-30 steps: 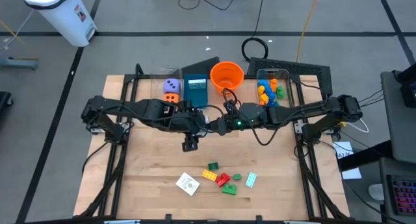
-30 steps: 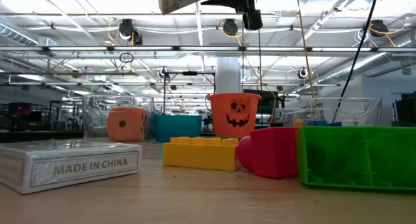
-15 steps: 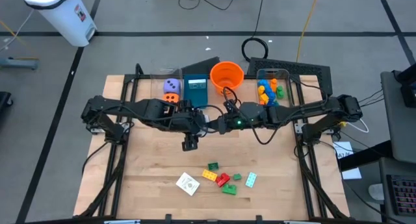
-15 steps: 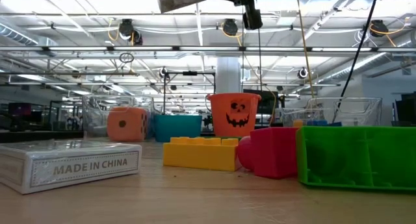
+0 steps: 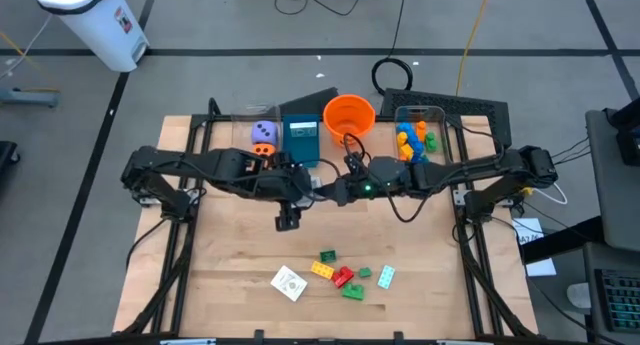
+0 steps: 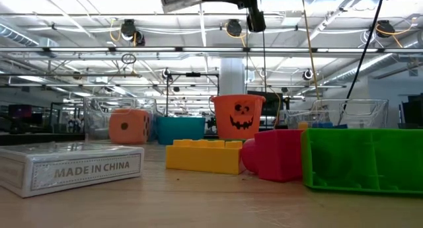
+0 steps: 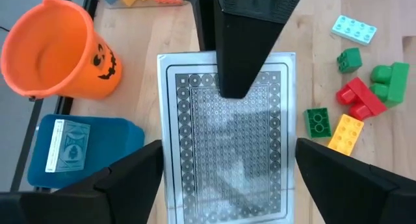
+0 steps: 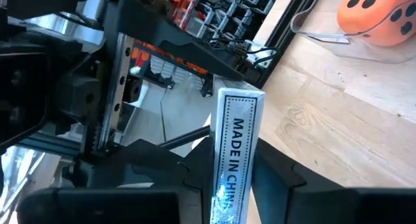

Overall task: Pick & Place Toys
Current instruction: Put the black deck of cards into the blue bin

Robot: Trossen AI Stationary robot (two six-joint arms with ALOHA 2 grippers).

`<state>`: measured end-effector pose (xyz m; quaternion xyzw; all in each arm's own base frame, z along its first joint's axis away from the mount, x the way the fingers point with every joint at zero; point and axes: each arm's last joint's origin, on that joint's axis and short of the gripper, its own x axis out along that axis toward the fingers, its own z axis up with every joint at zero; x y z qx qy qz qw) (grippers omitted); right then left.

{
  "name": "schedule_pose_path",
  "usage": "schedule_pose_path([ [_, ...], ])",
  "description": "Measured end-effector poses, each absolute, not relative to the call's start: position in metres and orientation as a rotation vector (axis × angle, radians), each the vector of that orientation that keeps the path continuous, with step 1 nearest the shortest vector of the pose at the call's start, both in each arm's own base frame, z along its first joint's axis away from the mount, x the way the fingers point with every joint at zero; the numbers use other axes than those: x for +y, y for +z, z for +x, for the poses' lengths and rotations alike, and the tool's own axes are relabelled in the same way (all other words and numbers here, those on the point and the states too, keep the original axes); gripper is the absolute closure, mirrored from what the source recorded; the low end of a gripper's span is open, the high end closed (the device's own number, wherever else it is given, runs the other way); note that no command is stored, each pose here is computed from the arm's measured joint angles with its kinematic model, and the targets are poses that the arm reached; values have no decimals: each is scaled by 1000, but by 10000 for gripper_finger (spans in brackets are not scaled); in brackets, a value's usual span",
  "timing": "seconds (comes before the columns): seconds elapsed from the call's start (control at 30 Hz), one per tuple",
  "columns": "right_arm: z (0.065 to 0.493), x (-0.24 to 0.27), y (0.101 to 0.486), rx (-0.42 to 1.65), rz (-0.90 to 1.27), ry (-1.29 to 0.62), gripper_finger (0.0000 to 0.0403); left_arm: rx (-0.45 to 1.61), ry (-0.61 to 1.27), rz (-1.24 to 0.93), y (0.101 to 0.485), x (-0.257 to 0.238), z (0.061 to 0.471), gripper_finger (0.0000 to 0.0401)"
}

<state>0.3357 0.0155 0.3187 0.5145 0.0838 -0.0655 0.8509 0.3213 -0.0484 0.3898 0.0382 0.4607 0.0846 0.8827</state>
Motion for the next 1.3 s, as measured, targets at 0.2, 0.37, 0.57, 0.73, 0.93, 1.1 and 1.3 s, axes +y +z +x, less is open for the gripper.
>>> schedule_pose_path([
  [0.2, 336, 5, 319, 146, 1136, -174, 331, 890, 241, 100, 417, -44, 306, 50],
  [0.37, 337, -6, 326, 56, 1216, -158, 334, 786, 329, 176, 455, -42, 289, 50],
  [0.57, 337, -27, 337, -91, 1387, -138, 335, 706, 379, 403, 475, -56, 280, 50],
  [0.73, 335, -46, 341, -186, 1577, -138, 338, 734, 483, 747, 474, -72, 280, 50],
  [0.93, 332, -60, 354, -374, 1719, -80, 337, 830, 590, 1049, 460, -82, 298, 50],
  [1.1, 330, -61, 361, -472, 1713, -53, 337, 912, 625, 1130, 444, -75, 320, 50],
  [1.3, 330, -57, 361, -464, 1716, -43, 336, 959, 721, 1230, 438, -64, 345, 50],
])
